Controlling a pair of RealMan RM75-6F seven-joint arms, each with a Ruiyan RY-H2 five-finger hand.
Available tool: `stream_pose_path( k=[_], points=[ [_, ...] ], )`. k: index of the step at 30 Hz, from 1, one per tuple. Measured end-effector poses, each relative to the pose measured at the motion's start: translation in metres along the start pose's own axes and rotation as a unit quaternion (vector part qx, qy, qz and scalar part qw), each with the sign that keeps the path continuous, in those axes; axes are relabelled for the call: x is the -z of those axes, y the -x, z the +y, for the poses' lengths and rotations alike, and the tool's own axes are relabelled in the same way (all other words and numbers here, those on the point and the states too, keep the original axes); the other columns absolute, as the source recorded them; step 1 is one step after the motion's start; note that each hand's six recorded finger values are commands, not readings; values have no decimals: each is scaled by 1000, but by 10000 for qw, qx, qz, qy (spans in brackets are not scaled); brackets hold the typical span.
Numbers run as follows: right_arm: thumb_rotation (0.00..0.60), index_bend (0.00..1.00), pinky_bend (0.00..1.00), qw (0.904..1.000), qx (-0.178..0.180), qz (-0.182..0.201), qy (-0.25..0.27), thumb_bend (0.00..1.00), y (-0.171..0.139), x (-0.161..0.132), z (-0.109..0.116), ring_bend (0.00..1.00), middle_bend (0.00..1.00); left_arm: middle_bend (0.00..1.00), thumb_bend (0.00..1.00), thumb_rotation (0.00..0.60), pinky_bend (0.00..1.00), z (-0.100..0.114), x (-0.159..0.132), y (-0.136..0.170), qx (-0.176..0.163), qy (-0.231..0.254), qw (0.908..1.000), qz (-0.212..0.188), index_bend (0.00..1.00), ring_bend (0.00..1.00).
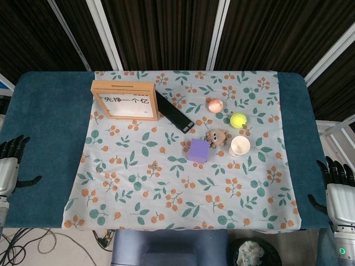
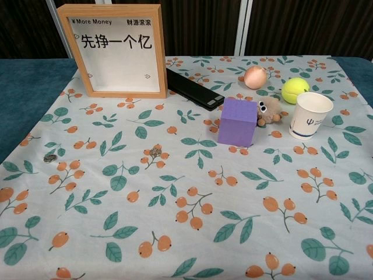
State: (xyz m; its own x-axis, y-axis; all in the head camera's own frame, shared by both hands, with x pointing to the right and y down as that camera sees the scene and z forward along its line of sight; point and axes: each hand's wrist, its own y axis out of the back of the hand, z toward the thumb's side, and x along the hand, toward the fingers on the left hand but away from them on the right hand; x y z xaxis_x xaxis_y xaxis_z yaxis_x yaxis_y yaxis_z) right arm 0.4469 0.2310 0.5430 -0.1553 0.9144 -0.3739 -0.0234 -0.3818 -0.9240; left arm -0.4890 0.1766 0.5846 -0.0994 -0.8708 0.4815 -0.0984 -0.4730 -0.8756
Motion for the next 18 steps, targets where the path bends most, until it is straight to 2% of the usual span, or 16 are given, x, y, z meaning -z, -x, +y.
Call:
stream_pose_path(
  k=[18],
  points=[
    [600, 134, 0, 10000, -31, 25, 20, 264, -2, -2, -1, 0, 27, 0, 41, 600, 0, 3, 2, 1, 0, -41, 10000, 27, 53, 0]
  ],
)
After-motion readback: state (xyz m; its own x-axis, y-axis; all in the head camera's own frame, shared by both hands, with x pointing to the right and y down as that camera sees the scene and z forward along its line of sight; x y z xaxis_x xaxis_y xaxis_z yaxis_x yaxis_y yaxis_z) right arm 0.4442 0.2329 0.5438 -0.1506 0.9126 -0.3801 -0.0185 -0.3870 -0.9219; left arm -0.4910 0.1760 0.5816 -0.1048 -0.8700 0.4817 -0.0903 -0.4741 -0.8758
